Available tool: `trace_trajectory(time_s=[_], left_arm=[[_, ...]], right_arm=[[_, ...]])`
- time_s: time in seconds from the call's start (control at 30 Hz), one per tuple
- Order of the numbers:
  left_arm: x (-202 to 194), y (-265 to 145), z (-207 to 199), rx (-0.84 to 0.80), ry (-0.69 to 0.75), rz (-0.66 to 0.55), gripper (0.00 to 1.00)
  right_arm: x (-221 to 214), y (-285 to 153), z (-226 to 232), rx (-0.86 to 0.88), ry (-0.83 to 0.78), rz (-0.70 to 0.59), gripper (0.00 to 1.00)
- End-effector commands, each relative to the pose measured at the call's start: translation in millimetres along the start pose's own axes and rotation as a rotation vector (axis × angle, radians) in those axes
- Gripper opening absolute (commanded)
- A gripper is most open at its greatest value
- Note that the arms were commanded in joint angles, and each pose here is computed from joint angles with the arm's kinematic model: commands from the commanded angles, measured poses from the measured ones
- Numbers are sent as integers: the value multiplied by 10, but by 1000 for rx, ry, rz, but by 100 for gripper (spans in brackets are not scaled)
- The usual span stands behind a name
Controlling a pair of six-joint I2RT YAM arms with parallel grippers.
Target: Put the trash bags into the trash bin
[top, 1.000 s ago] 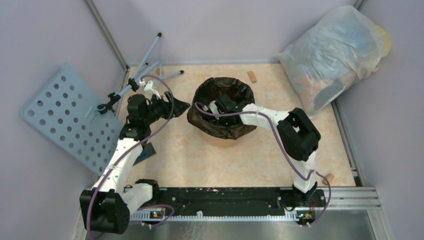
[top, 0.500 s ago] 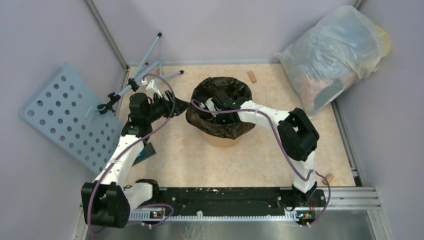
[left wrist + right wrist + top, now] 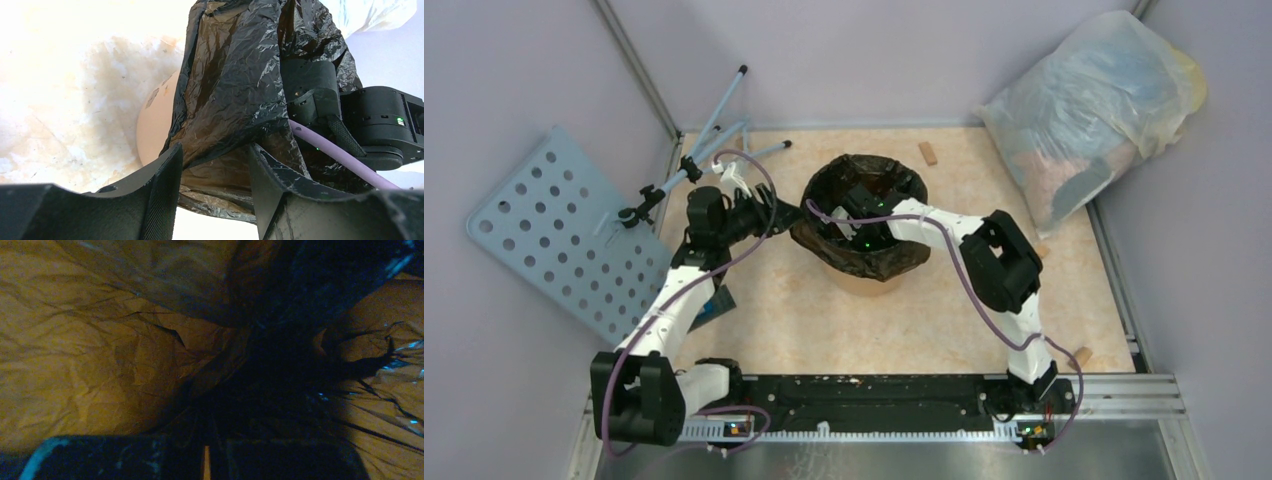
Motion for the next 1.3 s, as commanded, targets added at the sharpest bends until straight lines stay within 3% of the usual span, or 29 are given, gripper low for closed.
trace_trajectory(time_s=[0.0,0.17,0.33,0.7,1.03,1.27], left_arm=[[40,15,-75,-53,29,-20,57],[24,10,-85,-61,24,-16,61],[12,17,-77,-59,19,-13,62],[-6,21,-58,-51,11,-11,61],[8,42,-22,-30,16,-9,61],[157,-110,-62,65,87,-29,72]], right_arm=[[-106,160,20,2,-33,58,0],[-273,249,33,6,-21,58,0],[-171,124,22,-11,-15,7,0],[309,-690,27,-46,-18,-231,0],[567,-1436,55,-108,18,-418,7],[598,-2372,19,-178,121,-682,12]])
Point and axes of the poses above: each gripper's point midway between its finger pads, its own y axis out along the fingers, its own z axis along the line the jaws close on, x = y × z, the point moved 4 cm from there along -y, back along the fingers, and after that the axes turned 7 degrees about y, right-handed, at the moved point
